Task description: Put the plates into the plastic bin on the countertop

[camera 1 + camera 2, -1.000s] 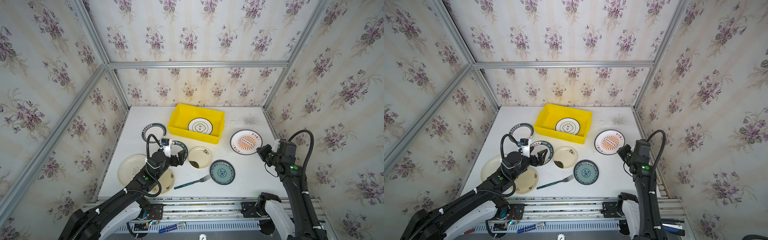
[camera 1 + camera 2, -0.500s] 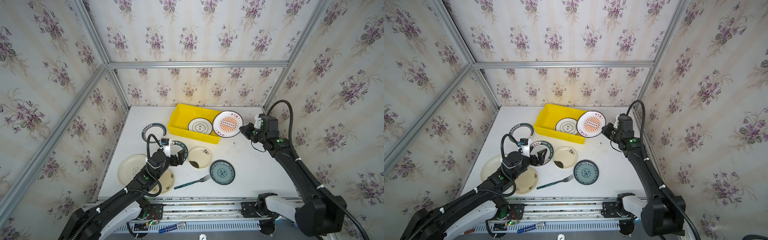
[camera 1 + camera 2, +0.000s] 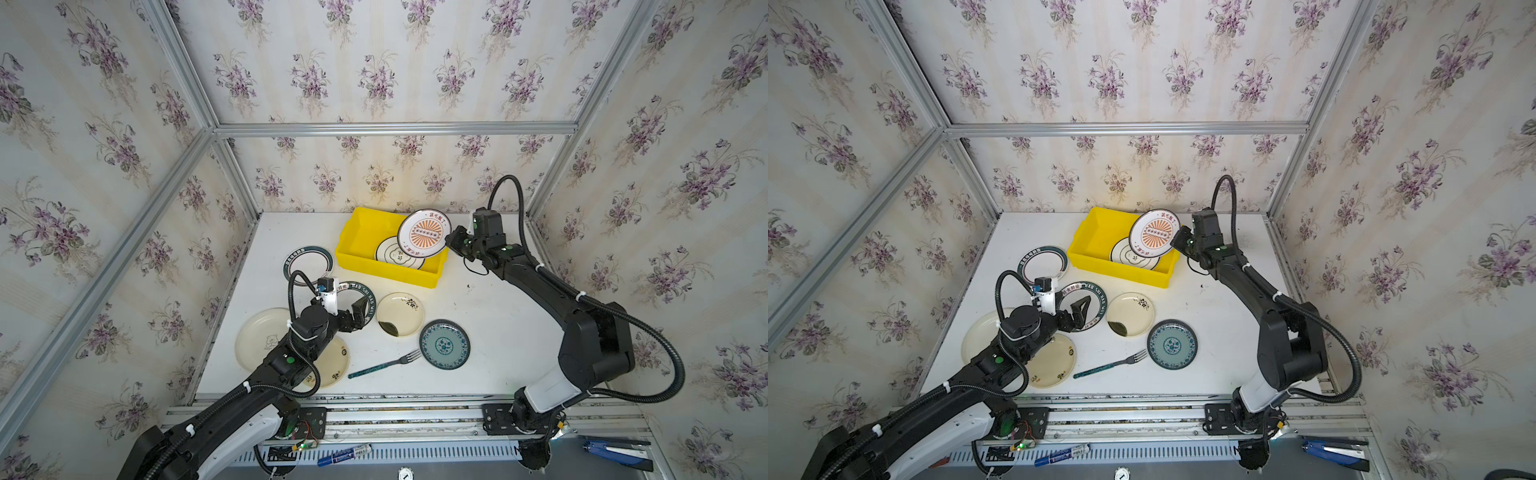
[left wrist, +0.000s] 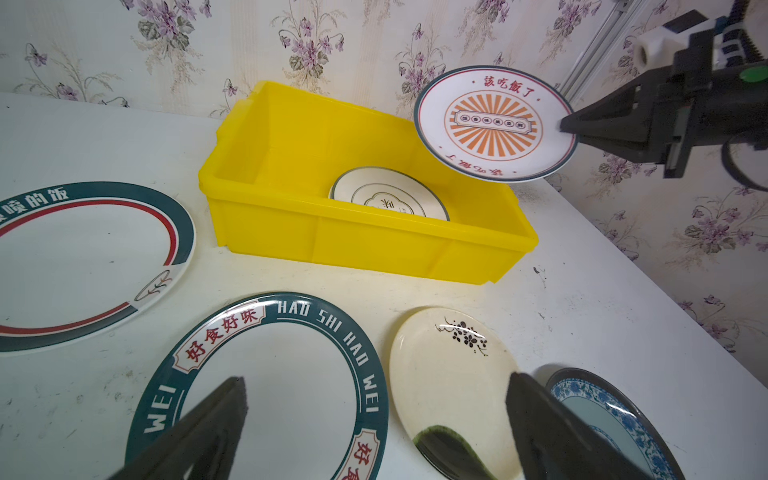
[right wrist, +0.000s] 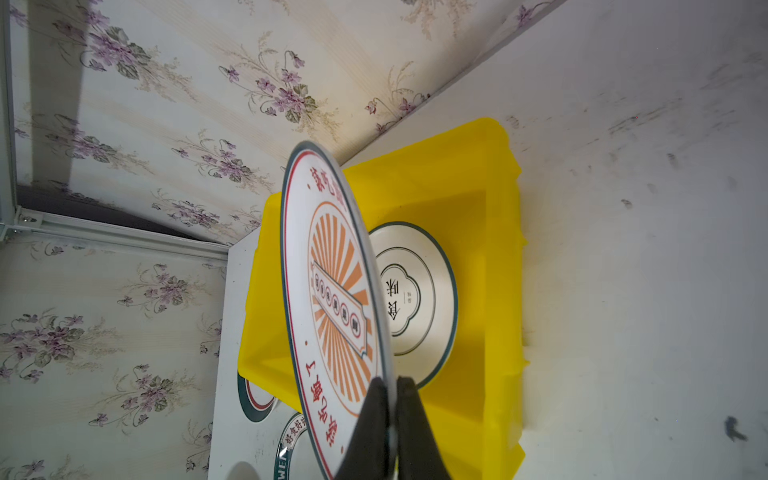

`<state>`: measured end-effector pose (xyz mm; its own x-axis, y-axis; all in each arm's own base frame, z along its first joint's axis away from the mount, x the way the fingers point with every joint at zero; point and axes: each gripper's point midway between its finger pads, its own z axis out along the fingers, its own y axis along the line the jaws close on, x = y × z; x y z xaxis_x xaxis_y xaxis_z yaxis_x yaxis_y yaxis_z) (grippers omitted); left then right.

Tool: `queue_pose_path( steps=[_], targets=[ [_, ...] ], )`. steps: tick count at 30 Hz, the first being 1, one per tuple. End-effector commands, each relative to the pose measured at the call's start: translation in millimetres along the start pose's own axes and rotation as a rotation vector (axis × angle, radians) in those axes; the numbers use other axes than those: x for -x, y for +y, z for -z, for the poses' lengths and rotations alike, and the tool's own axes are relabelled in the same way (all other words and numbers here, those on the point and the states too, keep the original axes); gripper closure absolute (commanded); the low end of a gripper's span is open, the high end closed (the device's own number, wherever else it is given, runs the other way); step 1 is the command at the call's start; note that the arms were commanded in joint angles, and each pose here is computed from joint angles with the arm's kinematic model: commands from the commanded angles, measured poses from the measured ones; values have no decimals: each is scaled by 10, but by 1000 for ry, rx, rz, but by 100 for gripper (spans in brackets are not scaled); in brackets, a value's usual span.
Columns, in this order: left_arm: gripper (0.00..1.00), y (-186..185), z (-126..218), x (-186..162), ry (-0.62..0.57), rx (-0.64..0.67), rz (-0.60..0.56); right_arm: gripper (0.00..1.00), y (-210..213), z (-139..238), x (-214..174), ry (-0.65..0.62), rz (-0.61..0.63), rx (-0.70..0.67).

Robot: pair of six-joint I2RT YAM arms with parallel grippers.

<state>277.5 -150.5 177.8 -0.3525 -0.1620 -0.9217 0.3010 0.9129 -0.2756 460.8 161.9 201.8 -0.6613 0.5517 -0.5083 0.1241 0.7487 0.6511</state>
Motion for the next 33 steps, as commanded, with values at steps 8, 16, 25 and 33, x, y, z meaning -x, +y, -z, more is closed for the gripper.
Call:
queue_pose_path(
  steps=[8,16,25,33],
  targets=[
    [0,145,58,75,-40,78,21,100,189,-588,-100,-7,86,-65],
    [0,134,71,81,-34,74,42,100,-15,-838,-300,28,130,-215],
    [0,140,70,86,-33,79,40,74,-37,-937,-455,87,142,-213],
    [0,159,87,104,-40,89,36,16,67,-688,-307,41,196,-213]
  ],
)
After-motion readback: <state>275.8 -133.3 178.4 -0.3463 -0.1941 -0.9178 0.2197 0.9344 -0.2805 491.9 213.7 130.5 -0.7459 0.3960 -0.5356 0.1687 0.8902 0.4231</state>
